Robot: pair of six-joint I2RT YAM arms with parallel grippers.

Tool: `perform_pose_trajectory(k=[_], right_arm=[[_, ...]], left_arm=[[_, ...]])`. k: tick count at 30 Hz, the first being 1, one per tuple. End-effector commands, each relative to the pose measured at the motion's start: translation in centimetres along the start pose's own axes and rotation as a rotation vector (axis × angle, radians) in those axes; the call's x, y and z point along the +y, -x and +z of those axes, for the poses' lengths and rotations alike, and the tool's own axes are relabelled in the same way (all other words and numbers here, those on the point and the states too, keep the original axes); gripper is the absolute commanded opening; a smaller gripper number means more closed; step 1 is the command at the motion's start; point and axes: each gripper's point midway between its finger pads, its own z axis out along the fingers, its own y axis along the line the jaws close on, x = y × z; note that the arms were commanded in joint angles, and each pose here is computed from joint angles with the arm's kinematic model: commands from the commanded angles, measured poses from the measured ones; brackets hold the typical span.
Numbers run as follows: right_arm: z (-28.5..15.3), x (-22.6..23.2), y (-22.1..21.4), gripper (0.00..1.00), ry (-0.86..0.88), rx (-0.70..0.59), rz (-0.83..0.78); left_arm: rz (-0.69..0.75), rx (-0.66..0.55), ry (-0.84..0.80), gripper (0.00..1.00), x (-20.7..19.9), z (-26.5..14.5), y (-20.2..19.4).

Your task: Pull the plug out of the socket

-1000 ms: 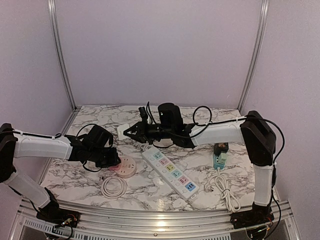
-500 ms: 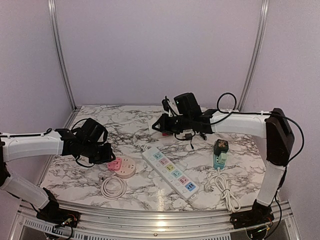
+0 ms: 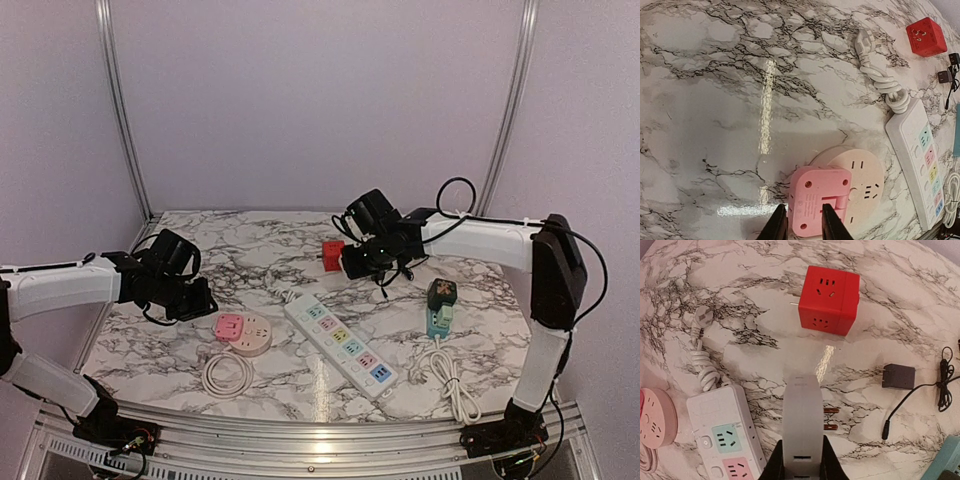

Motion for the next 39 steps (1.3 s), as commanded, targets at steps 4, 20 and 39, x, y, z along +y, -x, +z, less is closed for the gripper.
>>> perform_pose_trajectory(k=[4,20,39], right_arm=[[1.5,-2.8,-1.8,0.0,-0.201,0.092,-0.123],[3.8,-1.9,-4.7,0.14,-0.313,0.19,-0.235],[4.3,2.8,-5.1,0.39,-0.19,0.182,-0.248]], left_arm=[[-0.007,0.028,0.018,0.27,1.7,-0.5,-0.8],[-0.002,0.058,0.031,0.28,2.1,0.2,-1.2],[-0.005,0.069,0.04,0.3,2.5,0.4,-1.7]])
